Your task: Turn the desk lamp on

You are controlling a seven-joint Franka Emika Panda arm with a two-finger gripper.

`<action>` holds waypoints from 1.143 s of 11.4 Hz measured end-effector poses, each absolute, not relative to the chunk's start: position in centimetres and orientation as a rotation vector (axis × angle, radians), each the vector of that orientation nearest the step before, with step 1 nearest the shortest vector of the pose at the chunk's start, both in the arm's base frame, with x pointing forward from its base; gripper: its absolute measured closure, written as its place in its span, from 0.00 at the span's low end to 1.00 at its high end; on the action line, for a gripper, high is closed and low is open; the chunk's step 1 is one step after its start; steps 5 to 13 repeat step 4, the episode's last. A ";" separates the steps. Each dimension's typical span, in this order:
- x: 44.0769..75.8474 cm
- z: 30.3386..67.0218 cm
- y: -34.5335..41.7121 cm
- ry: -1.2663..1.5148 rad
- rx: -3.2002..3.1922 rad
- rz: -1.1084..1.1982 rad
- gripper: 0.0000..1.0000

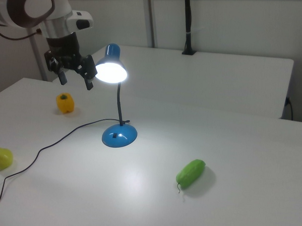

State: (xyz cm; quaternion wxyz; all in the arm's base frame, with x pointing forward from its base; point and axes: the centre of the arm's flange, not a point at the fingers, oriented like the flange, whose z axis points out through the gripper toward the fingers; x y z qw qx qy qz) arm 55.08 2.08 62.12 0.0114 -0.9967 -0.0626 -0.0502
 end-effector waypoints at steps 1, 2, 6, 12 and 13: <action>55.1 62.1 2.2 -0.199 -3.108 -0.156 0.00; 55.1 62.1 2.3 -0.200 -3.108 -0.156 0.00; 55.1 62.1 2.3 -0.201 -3.108 -0.155 0.00; 55.1 62.1 2.3 -0.201 -3.108 -0.155 0.00; 55.1 62.1 2.3 -0.201 -3.108 -0.155 0.00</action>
